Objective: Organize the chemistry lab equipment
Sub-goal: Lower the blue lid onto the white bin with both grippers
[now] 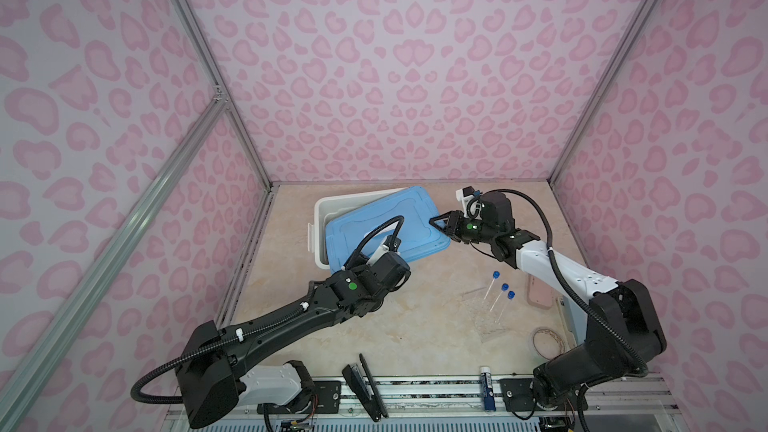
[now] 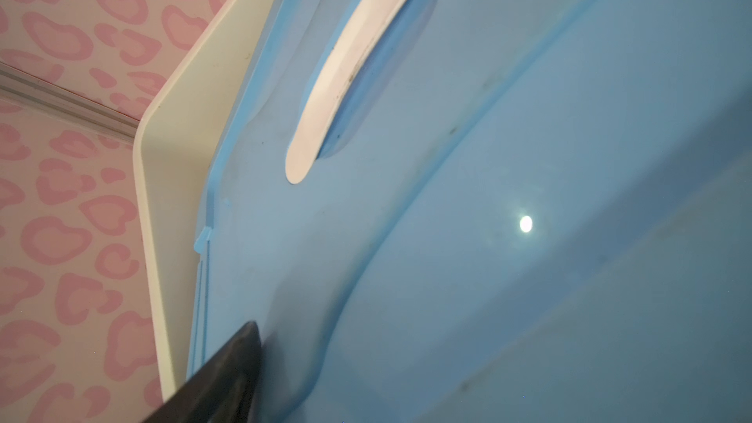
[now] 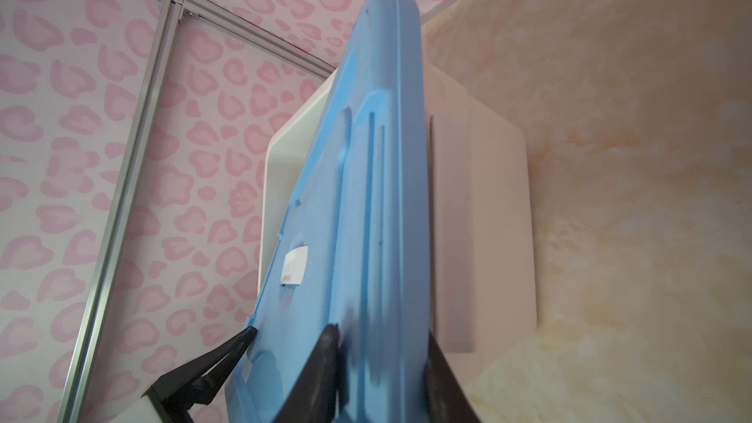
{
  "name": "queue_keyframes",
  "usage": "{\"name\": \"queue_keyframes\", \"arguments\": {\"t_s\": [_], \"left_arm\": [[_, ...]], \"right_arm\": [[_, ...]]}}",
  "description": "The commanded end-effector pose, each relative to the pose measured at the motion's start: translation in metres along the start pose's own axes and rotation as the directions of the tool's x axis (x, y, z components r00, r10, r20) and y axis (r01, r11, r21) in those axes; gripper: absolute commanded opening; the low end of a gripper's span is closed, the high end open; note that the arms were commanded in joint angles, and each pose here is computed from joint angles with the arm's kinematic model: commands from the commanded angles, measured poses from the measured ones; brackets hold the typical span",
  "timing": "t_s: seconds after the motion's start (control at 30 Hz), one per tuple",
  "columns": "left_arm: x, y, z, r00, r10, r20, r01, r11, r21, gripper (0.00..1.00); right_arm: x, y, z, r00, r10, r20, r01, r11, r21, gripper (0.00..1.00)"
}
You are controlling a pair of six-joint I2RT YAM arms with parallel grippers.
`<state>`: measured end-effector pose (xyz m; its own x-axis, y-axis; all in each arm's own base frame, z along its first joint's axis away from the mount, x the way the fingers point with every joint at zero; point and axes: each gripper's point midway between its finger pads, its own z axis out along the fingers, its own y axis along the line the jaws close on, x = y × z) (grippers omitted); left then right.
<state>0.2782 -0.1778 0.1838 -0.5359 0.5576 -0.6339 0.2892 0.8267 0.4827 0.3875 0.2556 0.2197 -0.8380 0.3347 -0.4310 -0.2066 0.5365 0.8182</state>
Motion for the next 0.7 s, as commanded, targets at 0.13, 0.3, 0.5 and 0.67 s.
{"name": "queue_keyframes", "arguments": {"t_s": [0.13, 0.3, 0.5, 0.67], "left_arm": [[-0.007, 0.008, -0.003, 0.999, -0.034, -0.002, 0.034, 0.999, -0.016, 0.83], [-0.012, 0.016, -0.004, 1.0, -0.024, 0.003, 0.024, 0.999, -0.031, 0.83], [-0.021, 0.028, -0.011, 0.998, -0.065, 0.026, 0.065, 0.998, -0.023, 0.83], [-0.018, 0.022, -0.018, 0.994, -0.098, 0.037, 0.095, 0.993, 0.069, 0.83]], "right_arm": [[-0.02, 0.002, 0.009, 0.999, -0.023, 0.036, 0.023, 1.0, 0.017, 0.27], [-0.015, -0.012, 0.021, 1.0, 0.018, 0.001, -0.019, 0.999, 0.046, 0.26], [-0.02, -0.013, 0.026, 1.0, 0.022, 0.009, -0.022, 0.999, 0.041, 0.25], [-0.03, 0.0, 0.026, 0.998, 0.026, 0.053, -0.025, 1.0, -0.014, 0.23]]}}
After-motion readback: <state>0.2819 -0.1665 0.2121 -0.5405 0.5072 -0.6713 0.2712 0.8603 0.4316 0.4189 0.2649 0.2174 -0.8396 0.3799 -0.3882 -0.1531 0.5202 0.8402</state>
